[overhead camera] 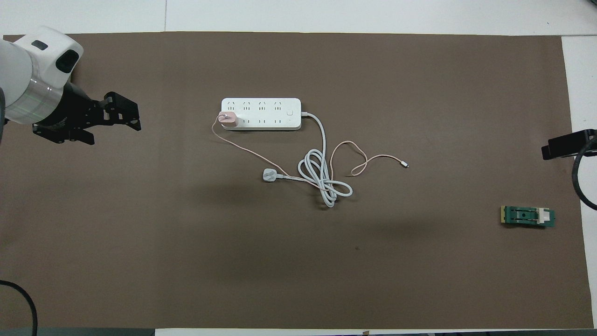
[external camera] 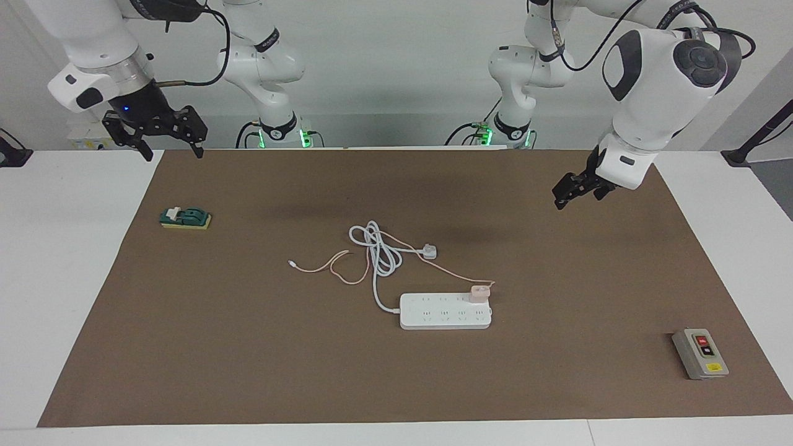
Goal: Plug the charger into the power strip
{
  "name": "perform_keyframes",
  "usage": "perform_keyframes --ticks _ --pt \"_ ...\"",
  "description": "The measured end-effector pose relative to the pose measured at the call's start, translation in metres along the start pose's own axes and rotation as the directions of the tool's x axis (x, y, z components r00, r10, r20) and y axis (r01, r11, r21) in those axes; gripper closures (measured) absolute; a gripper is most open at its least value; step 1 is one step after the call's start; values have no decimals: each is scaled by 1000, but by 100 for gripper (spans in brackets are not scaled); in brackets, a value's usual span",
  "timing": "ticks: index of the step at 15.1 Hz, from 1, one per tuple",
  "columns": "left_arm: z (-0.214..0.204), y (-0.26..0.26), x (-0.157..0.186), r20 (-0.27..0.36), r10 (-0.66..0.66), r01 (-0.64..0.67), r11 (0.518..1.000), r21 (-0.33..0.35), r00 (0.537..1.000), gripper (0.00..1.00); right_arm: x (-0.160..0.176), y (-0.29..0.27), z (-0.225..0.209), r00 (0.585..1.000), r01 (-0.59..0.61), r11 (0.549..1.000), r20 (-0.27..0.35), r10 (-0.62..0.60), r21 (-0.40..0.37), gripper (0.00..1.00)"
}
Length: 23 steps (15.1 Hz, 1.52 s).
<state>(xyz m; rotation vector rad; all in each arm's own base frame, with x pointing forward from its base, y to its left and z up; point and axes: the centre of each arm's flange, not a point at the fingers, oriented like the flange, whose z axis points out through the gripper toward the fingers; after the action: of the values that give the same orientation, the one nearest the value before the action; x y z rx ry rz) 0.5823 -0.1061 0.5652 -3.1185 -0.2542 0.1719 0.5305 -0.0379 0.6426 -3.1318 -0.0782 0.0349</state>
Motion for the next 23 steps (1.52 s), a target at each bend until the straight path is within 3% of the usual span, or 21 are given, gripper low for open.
perform_keyframes --ticks 4,11,23 --pt "-2 -10 -4 41 67 -68 997 26 997 0 0 1 0 1000 -1 1000 0 1 0 0" --pt "-18 -63 -18 86 160 -161 987 -1 983 0 0 1 0 1000 -2 1000 -1 2 0 0" --pt "-23 -76 -31 74 254 -254 967 -16 964 0 -1 1 -1 1000 -2 1000 -2 2 0 0"
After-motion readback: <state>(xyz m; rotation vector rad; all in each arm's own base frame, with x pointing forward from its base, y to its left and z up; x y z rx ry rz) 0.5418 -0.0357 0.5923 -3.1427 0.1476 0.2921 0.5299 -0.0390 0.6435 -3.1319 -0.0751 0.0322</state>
